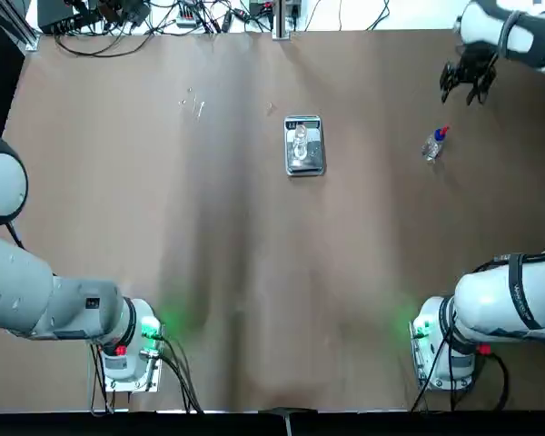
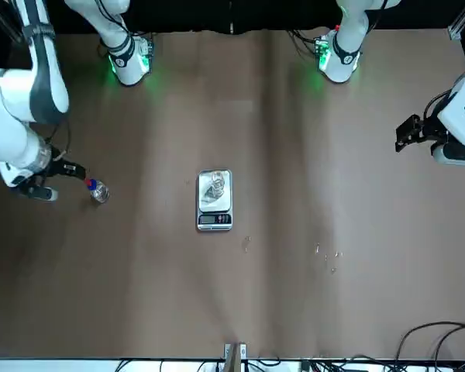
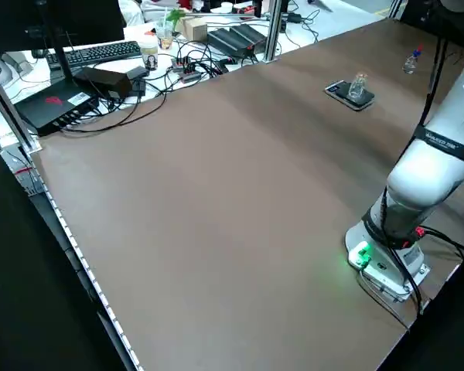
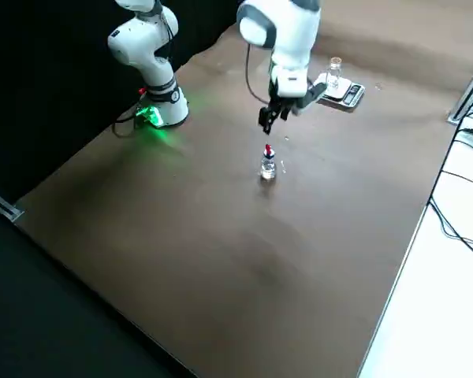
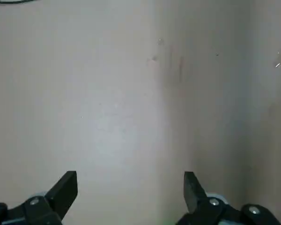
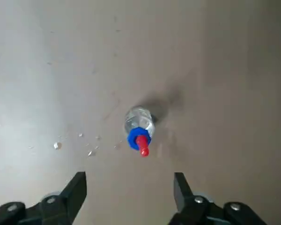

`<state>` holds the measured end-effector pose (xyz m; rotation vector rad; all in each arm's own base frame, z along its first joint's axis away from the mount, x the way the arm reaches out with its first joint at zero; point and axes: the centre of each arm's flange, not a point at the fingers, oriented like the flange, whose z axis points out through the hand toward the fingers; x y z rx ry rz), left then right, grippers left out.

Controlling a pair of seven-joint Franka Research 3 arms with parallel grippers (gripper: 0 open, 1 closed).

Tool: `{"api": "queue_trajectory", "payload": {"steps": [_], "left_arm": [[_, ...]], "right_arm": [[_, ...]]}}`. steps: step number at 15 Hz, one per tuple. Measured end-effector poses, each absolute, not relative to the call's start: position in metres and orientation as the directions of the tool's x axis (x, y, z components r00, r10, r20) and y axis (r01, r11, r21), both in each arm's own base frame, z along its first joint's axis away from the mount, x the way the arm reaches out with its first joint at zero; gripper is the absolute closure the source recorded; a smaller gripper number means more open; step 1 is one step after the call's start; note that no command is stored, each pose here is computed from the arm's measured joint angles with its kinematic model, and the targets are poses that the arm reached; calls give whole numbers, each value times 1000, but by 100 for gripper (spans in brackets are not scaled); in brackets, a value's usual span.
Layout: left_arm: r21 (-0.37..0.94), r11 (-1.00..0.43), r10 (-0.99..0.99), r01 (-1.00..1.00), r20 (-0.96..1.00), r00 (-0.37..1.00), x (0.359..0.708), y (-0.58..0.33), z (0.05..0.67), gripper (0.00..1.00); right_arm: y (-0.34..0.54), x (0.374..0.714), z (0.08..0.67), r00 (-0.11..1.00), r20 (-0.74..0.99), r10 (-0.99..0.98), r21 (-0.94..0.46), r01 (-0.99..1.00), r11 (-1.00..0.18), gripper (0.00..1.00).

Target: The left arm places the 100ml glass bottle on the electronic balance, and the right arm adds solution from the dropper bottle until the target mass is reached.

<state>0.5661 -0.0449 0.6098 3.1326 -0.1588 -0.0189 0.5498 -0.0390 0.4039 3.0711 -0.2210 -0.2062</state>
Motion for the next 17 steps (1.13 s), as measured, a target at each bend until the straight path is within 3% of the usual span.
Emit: {"api": "queue_trajectory", "payload": {"steps": [9, 12, 13, 17], "left_arm": [[5, -995, -101, -101, -12, 995, 566, -45, 610, 0], [5, -995, -101, -101, -12, 995, 566, -45, 610, 0], [5, -995, -101, -101, -12, 995, 566, -45, 610, 0], [5, -995, -100, -100, -12, 995, 566, -44, 610, 0]], "right_arm": [[26, 555, 588, 997, -3, -71, -22, -72, -997, 12], [28, 544, 616, 999, -18, -26, -22, -27, -999, 10], [28, 537, 630, 1000, 0, -4, -24, -4, -1000, 1], [28, 528, 640, 999, 14, 36, -25, 36, -999, 0]]}}
